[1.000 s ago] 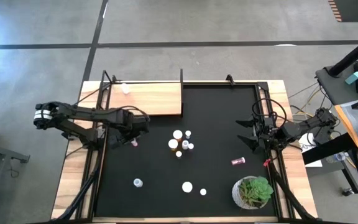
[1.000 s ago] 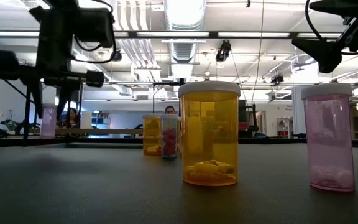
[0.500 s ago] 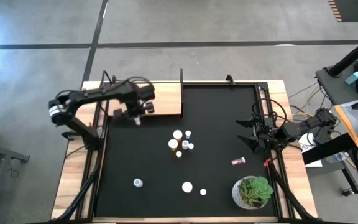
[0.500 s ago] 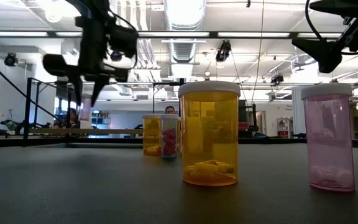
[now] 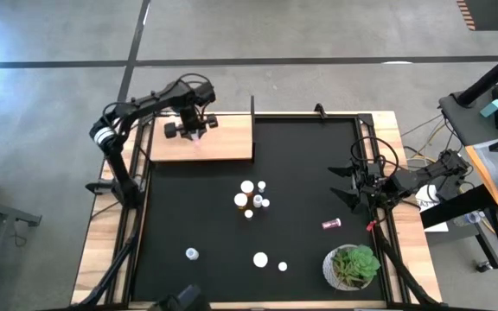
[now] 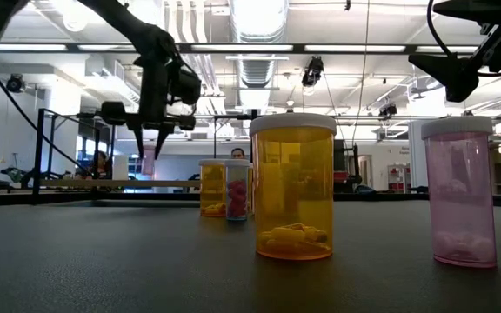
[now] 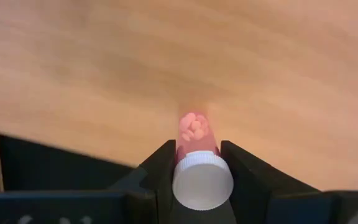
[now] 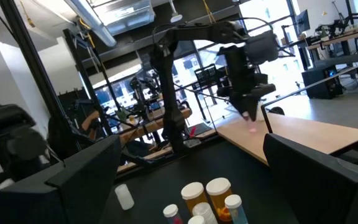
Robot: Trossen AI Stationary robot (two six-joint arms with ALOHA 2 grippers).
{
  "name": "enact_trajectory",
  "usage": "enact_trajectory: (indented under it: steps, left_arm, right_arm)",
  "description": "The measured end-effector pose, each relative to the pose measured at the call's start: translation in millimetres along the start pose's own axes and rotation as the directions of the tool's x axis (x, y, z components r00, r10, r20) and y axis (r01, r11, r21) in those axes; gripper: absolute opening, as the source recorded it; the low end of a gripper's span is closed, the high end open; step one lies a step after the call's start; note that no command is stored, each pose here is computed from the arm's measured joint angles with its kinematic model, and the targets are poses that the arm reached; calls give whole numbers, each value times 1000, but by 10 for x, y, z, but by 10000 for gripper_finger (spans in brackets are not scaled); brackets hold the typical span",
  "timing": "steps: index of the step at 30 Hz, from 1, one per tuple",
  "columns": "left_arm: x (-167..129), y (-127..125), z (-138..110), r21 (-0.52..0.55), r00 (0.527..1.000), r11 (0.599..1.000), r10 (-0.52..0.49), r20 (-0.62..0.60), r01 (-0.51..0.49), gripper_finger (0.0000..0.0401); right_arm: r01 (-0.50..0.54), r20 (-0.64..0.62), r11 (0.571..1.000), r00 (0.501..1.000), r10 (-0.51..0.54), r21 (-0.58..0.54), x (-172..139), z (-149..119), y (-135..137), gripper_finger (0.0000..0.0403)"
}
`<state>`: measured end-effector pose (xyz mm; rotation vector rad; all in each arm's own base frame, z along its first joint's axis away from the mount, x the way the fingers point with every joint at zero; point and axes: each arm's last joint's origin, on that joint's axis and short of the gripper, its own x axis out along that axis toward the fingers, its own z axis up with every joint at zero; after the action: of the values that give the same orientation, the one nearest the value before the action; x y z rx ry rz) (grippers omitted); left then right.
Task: Pick and place medicine bottles onto shelf by color
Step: Put the top left pink pill bottle on the shelf
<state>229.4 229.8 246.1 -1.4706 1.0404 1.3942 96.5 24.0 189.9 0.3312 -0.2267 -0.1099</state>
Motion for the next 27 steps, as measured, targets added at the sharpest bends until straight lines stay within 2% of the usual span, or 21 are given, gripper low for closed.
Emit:
enact_trajectory:
  steps: [12,18,27]
  left_arm:
    - [66,-54,437,-92,999,996,-14,31,16,102]
    - [24,-55,546,-115,995,993,-29,93,40,102]
    - [42,3,614,-141,994,990,-9,109,24,102]
  right_arm:
    - [0,0,1000,1000,0,0,0,0,0,384]
    - [0,0,1000,1000,0,0,0,0,0,384]
    - [0,0,1000,1000,0,0,0,0,0,384]
